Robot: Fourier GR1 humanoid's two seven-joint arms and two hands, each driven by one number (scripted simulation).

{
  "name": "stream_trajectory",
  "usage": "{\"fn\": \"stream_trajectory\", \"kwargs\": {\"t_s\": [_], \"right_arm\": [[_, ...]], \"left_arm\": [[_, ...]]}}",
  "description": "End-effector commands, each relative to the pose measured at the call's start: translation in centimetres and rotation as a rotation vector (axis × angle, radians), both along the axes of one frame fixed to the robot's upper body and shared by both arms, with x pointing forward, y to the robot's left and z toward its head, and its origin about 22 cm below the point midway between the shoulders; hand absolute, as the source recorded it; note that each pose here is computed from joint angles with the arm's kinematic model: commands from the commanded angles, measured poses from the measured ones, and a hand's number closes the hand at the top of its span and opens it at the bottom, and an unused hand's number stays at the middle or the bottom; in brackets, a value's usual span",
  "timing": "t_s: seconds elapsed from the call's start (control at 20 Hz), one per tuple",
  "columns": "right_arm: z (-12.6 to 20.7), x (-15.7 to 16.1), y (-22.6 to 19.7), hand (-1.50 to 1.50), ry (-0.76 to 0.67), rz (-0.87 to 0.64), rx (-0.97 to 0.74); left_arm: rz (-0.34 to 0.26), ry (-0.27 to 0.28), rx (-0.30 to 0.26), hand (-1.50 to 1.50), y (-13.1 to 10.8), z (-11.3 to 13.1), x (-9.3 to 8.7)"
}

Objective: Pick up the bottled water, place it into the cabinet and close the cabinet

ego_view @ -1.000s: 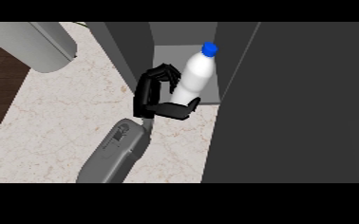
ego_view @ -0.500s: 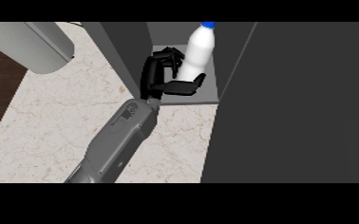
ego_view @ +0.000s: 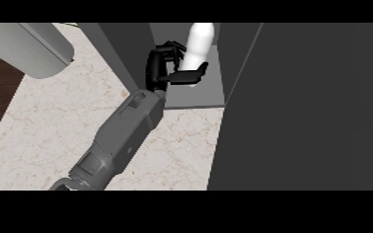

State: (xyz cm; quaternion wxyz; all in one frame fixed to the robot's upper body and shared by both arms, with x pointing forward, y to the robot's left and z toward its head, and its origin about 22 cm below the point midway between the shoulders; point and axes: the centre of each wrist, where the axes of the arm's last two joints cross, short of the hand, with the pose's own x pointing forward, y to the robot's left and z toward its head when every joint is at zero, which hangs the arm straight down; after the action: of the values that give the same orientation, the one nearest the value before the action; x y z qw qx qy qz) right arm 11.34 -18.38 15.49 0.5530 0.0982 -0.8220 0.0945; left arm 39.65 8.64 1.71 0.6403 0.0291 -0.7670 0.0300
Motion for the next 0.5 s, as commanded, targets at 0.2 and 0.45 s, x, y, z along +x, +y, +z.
{"fn": "stream_trajectory", "kwargs": {"t_s": [0.2,0.45], "right_arm": [[1.5,-2.1,-0.2,-1.50,-0.015,0.025,0.030],[0.8,0.0,-0.7,-1.50,-0.027,0.034,0.008]], "left_arm": [[0.124,-0.009,0.136,1.50,1.3,-1.0,1.4],[0.150,-0.021,0.165,1.50,0.9,0.0,2.1]]}}
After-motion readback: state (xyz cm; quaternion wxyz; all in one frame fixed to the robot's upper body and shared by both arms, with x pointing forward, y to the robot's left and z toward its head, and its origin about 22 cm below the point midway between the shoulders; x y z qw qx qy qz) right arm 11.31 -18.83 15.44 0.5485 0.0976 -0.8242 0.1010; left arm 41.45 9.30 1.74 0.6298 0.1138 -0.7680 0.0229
